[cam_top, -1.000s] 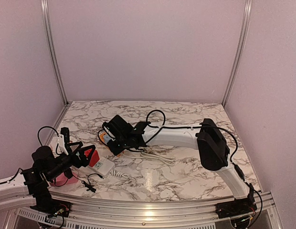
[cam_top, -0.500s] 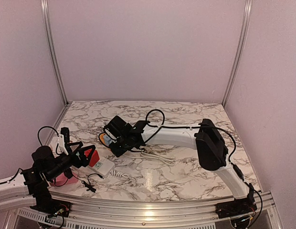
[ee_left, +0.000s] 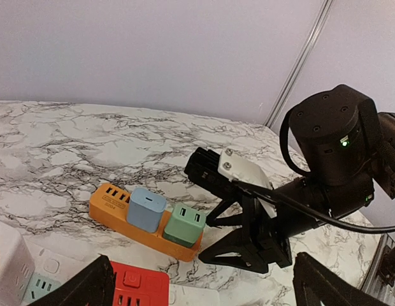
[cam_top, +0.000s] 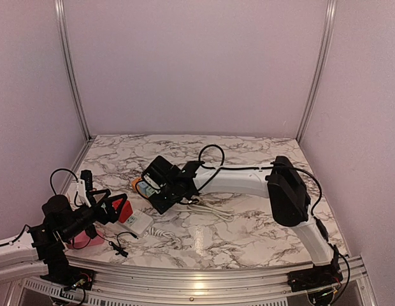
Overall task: Insert the plug
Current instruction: Reset both arms
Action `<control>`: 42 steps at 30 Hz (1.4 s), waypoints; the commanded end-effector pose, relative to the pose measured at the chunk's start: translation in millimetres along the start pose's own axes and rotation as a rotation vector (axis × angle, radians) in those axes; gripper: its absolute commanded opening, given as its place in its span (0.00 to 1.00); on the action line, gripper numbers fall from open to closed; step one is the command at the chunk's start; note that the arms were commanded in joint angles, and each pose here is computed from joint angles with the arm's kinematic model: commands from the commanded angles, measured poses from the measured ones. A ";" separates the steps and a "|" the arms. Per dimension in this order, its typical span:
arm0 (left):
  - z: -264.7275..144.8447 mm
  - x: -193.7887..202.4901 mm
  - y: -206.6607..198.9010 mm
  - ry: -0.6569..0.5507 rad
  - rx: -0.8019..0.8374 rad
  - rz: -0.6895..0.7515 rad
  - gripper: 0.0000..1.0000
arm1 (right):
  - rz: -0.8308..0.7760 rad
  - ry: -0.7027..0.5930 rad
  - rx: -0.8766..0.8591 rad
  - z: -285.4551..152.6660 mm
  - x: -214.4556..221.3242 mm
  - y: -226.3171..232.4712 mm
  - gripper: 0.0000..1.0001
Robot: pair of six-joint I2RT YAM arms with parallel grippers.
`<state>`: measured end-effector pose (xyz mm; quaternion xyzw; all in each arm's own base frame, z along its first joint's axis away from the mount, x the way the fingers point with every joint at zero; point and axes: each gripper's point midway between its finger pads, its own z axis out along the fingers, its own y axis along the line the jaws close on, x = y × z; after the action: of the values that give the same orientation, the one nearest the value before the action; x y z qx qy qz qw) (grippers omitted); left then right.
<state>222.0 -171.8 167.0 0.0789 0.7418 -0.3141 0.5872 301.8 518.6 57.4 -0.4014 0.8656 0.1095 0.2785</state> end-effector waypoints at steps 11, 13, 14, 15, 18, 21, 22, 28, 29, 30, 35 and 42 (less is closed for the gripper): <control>-1.5 0.4 -1.3 -0.005 0.017 -0.005 0.99 | -0.065 -0.360 0.016 -129.8 -13.2 -30.2 0.99; -1.5 0.8 -2.1 -0.003 0.022 -0.006 0.99 | -0.072 -0.383 0.048 -141.5 0.7 -39.6 0.98; -1.6 0.1 -3.9 -0.003 0.031 -0.007 0.99 | -0.073 -0.401 0.062 -148.8 4.8 -44.4 0.98; -1.5 -0.3 -5.0 -0.001 0.036 -0.011 0.99 | -0.074 -0.414 0.074 -154.6 10.6 -48.2 0.98; 3.2 -2.5 -6.2 0.048 0.011 -0.017 0.99 | -0.061 -0.460 0.098 -174.9 26.5 -58.7 0.99; 10.9 -9.1 -13.8 0.124 -0.002 -0.003 0.99 | -0.025 -0.532 0.127 -202.4 38.0 -71.8 0.98; 14.3 -5.7 -11.3 0.167 -0.031 -0.003 0.99 | -0.020 -0.549 0.143 -210.9 42.8 -77.0 0.98; 25.7 -34.2 -20.7 0.214 -0.080 -0.003 0.99 | 0.061 -0.684 0.206 -267.9 60.9 -105.6 0.98; 26.4 -40.8 -22.4 0.213 -0.085 0.001 0.99 | 0.082 -0.695 0.215 -276.2 63.4 -111.6 0.98; 25.7 -43.6 -21.9 0.228 -0.101 0.013 0.99 | 0.099 -0.697 0.225 -282.5 66.3 -116.7 0.99; 25.2 -63.6 -22.5 0.261 -0.150 0.091 0.99 | 0.187 -0.702 0.340 -311.6 77.9 -148.3 0.98; 21.5 -80.7 -22.2 0.246 -0.177 0.137 0.99 | 0.267 -0.808 0.430 -353.8 87.6 -172.4 0.98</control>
<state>252.9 -191.0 246.5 0.1051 0.8165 -0.2294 0.5193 245.7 230.2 288.5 -0.1924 0.7417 0.1250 0.6303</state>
